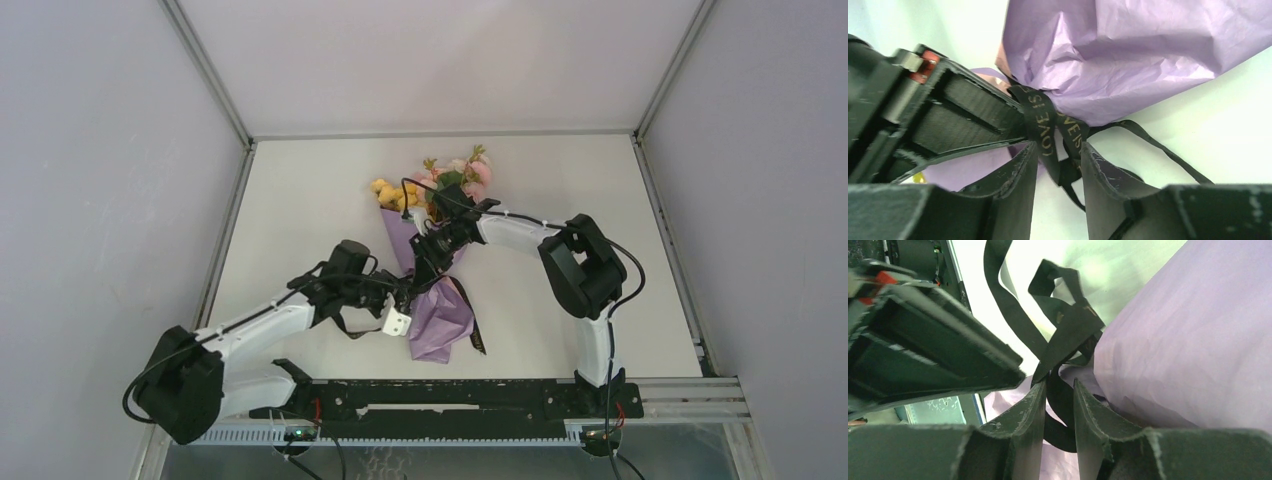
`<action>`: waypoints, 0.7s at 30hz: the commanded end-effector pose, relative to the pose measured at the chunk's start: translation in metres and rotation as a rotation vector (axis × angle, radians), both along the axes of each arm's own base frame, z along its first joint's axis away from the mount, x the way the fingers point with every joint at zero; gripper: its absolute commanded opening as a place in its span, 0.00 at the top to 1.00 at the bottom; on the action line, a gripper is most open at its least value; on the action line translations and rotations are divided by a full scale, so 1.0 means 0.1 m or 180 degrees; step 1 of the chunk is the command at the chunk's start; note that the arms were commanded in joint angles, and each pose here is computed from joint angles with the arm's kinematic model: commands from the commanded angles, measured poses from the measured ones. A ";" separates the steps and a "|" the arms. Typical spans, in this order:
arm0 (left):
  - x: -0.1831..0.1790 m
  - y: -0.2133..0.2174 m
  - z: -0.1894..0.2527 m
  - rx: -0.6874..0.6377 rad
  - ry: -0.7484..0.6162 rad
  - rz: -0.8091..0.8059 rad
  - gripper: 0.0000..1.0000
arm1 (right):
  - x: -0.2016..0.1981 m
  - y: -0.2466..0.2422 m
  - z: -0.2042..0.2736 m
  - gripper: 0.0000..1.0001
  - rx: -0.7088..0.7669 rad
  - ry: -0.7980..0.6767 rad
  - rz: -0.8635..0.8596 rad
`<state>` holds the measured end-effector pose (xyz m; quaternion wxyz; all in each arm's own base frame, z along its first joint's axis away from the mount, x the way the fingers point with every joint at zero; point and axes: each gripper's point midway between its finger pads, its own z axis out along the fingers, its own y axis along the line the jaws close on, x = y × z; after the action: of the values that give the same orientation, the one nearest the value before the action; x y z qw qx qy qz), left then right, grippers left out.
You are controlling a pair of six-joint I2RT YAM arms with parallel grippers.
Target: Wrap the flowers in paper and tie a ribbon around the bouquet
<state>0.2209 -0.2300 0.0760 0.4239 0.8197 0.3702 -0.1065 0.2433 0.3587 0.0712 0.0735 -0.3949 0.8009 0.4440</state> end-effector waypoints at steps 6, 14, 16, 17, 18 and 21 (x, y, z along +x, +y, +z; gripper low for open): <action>-0.32 0.02 0.27 -0.0114 0.0314 -0.0213 0.62 | 0.12 0.13 0.19 0.66 0.0234 -0.0087 0.0061; -0.42 -0.04 -0.03 0.0052 0.0294 -0.0567 0.82 | 0.07 0.13 0.17 0.67 0.0266 -0.0059 0.0146; -0.24 -0.11 -0.01 -0.0058 0.0173 -0.0369 0.82 | 0.06 0.13 0.16 0.67 0.0250 -0.0049 0.0157; -0.15 -0.12 -0.01 -0.0081 0.0094 -0.0278 0.82 | 0.06 0.13 0.16 0.67 0.0239 -0.0050 0.0157; -0.09 -0.12 -0.04 -0.0057 0.0044 -0.0219 0.82 | 0.06 0.12 0.16 0.67 0.0237 -0.0058 0.0157; -0.07 -0.09 -0.18 0.0077 -0.0009 -0.0290 0.82 | 0.07 0.13 0.15 0.67 0.0252 -0.0056 0.0147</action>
<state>0.1994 -0.2333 0.0624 0.3915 0.8389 0.3474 -0.1496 0.2422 0.3621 0.0751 0.0649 -0.3982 0.7917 0.4587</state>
